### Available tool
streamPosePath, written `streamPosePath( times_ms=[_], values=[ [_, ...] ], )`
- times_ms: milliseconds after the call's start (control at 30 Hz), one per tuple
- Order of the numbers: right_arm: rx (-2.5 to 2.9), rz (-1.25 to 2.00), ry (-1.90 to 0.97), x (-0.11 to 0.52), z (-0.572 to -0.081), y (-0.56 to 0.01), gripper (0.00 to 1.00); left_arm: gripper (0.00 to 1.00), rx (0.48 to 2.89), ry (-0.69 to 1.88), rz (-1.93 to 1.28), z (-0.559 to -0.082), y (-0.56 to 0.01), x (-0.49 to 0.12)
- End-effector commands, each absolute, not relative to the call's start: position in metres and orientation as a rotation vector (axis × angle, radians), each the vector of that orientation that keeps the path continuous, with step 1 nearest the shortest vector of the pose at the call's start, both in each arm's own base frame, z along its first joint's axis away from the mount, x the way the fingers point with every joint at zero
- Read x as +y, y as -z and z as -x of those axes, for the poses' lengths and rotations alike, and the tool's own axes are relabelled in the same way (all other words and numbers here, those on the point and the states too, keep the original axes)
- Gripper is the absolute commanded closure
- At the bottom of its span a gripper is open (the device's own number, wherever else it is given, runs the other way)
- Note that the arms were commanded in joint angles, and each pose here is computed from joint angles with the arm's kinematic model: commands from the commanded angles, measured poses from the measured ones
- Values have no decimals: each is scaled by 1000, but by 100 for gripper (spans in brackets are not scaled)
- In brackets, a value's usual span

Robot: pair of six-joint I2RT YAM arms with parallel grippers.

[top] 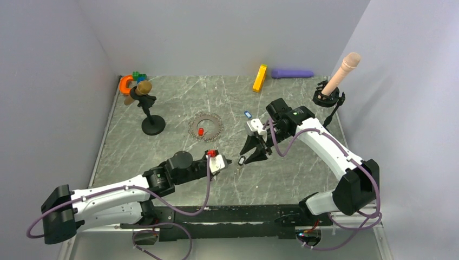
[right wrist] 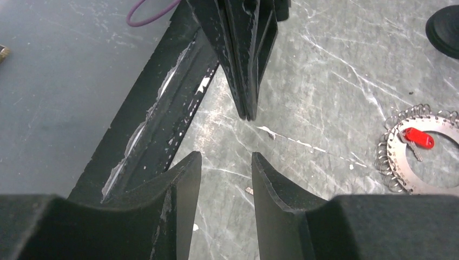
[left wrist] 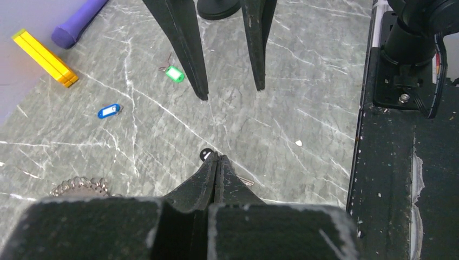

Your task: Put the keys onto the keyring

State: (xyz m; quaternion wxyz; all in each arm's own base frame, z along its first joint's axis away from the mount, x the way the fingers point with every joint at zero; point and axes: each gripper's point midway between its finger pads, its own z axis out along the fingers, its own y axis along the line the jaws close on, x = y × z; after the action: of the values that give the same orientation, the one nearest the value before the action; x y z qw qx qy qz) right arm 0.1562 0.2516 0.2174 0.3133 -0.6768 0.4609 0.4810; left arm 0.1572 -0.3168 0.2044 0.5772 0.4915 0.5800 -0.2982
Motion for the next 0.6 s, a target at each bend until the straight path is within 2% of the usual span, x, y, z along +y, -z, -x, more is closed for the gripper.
streamPosePath(
  times_ms=[0,100,233,467,567],
  values=[
    [1223,1767,-1225,250,-170,-209,56,100,1394,703,-1098,-156,-194,-307],
    [1327,1727,-1163,242,-192,-189,55,94,1472,723,-1032,-158,-175,-304],
    [1541,1644,-1074,236,-223,-159,57,76,1564,791,-894,-160,-162,-303],
    [2003,1390,-1073,236,-236,-109,60,48,1628,786,-705,-169,-149,-284],
    [2139,1283,-1014,237,-238,-91,59,31,1608,773,-615,-172,-147,-268]
  ],
)
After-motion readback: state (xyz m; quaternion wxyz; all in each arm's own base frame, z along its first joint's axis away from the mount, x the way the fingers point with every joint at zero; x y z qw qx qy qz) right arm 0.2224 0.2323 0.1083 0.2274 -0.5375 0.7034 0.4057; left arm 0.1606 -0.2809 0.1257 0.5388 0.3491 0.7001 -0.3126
